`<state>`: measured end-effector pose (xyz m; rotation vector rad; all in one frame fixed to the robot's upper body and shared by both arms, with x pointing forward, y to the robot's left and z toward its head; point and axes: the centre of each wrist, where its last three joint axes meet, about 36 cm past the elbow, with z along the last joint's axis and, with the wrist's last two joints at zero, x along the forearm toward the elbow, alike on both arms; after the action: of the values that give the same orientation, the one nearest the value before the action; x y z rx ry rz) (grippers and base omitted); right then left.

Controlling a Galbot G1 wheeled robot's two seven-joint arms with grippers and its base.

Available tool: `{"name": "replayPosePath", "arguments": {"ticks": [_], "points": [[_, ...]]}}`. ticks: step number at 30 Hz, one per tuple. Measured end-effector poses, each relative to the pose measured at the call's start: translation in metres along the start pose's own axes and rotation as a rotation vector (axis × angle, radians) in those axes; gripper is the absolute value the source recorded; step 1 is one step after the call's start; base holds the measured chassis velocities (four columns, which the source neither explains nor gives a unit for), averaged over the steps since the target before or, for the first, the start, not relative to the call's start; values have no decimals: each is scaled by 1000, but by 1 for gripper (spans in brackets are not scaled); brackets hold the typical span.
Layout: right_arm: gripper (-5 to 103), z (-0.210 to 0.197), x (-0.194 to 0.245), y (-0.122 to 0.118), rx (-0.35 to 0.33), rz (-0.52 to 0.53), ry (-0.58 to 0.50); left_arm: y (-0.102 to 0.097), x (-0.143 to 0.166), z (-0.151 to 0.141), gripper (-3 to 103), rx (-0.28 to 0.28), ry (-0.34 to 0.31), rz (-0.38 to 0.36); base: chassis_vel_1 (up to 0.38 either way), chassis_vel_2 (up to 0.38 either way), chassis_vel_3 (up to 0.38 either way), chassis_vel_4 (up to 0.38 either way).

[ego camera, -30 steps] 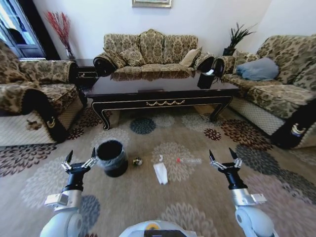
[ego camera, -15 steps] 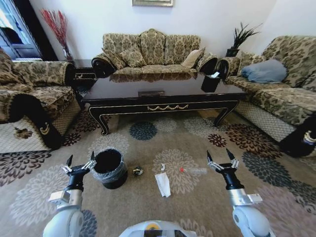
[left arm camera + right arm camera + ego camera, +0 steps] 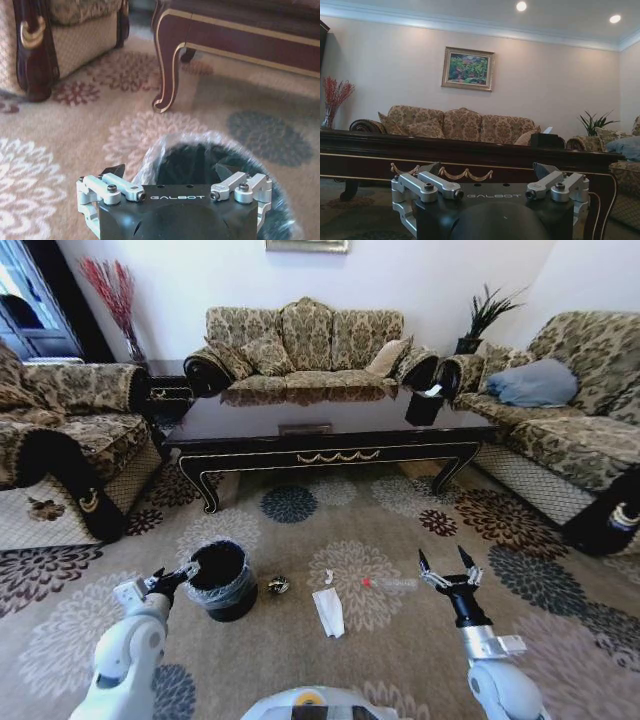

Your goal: Move to the front of the table and pick up the trash from the floor, then place it into the trash bin.

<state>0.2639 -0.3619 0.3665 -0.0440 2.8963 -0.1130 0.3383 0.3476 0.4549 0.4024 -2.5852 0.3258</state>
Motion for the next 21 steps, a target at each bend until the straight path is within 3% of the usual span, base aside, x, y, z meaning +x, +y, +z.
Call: {"name": "replayPosePath", "arguments": {"ticks": [11, 21], "points": [[100, 10, 7, 0, -5, 25, 32, -9, -54, 7, 100, 15, 77, 23, 0, 0, 0, 0], [100, 14, 14, -6, 2, 46, 51, -19, -80, 30, 100, 24, 137, -2, 0, 0, 0, 0]]}}
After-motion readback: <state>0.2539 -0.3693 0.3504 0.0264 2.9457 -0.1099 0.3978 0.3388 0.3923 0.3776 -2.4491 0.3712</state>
